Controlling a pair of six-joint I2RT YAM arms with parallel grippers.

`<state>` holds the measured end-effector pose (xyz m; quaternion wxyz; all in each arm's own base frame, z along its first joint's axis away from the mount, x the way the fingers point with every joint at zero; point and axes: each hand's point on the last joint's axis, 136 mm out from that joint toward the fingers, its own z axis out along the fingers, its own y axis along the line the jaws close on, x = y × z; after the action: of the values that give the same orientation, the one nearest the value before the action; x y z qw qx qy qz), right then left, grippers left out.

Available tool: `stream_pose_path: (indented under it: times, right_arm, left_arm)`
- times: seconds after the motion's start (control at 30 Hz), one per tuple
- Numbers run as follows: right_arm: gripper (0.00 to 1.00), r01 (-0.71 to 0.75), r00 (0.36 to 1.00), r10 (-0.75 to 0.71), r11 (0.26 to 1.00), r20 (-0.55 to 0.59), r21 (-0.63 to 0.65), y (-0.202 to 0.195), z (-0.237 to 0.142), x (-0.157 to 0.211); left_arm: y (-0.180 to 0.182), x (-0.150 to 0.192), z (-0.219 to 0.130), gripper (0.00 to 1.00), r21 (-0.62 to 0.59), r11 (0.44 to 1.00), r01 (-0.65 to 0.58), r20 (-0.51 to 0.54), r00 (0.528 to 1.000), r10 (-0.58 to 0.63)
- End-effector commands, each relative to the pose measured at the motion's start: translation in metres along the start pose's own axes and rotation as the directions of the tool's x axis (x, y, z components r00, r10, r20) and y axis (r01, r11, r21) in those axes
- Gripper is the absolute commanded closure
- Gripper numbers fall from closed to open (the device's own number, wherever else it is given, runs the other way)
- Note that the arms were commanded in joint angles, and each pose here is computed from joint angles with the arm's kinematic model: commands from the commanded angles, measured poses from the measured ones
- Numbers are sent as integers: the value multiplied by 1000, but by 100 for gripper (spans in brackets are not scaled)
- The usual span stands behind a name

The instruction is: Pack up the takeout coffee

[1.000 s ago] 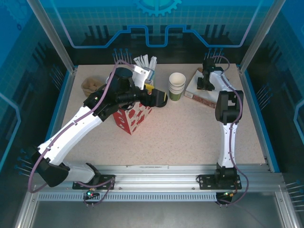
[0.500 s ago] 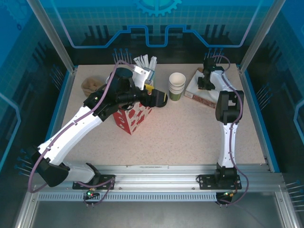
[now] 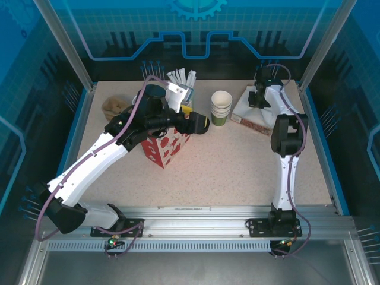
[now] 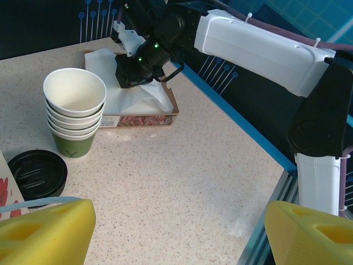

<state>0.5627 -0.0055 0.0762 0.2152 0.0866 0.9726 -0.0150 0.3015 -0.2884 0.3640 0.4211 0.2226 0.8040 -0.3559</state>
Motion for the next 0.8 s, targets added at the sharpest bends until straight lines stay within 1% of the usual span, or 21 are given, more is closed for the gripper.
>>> stream_pose_path:
  times: [0.0,0.17,0.33,0.43,0.47,0.53,0.6,0.7,0.77]
  right_arm:
    - [87,-8,997,10,1000,82,-26,-7,-48,-24]
    - [91,-12,990,18,999,141,-43,-7,-82,-32]
    - [93,-33,971,54,995,232,-95,-5,-136,-35]
    - [93,-43,947,97,983,308,-177,2,-180,-28]
    - [93,-33,932,116,971,344,-237,10,-200,-25]
    - [93,-1,903,158,930,399,-366,28,-237,-14]
    - [93,68,868,199,859,454,-507,54,-279,-2]
    - [92,171,826,232,766,514,-620,92,-332,22]
    - [92,234,802,245,710,545,-664,116,-360,37]
  left_arm:
    - [-2,4,-4,18,-5,1000,-22,-6,1000,22]
    - [-2,2,-7,18,-7,1000,-22,7,1000,22]
    - [-7,-4,-11,19,8,1000,-16,38,999,15]
    - [-11,-13,-15,19,26,1000,1,81,997,-3]
    - [-13,-16,-15,19,34,999,11,95,995,-14]
    - [-16,-23,-18,18,52,998,30,129,991,-36]
    - [-17,-29,-17,17,63,996,61,155,985,-70]
    - [-18,-39,-10,16,86,990,115,165,978,-128]
    - [-20,-48,-4,14,110,983,146,164,973,-163]
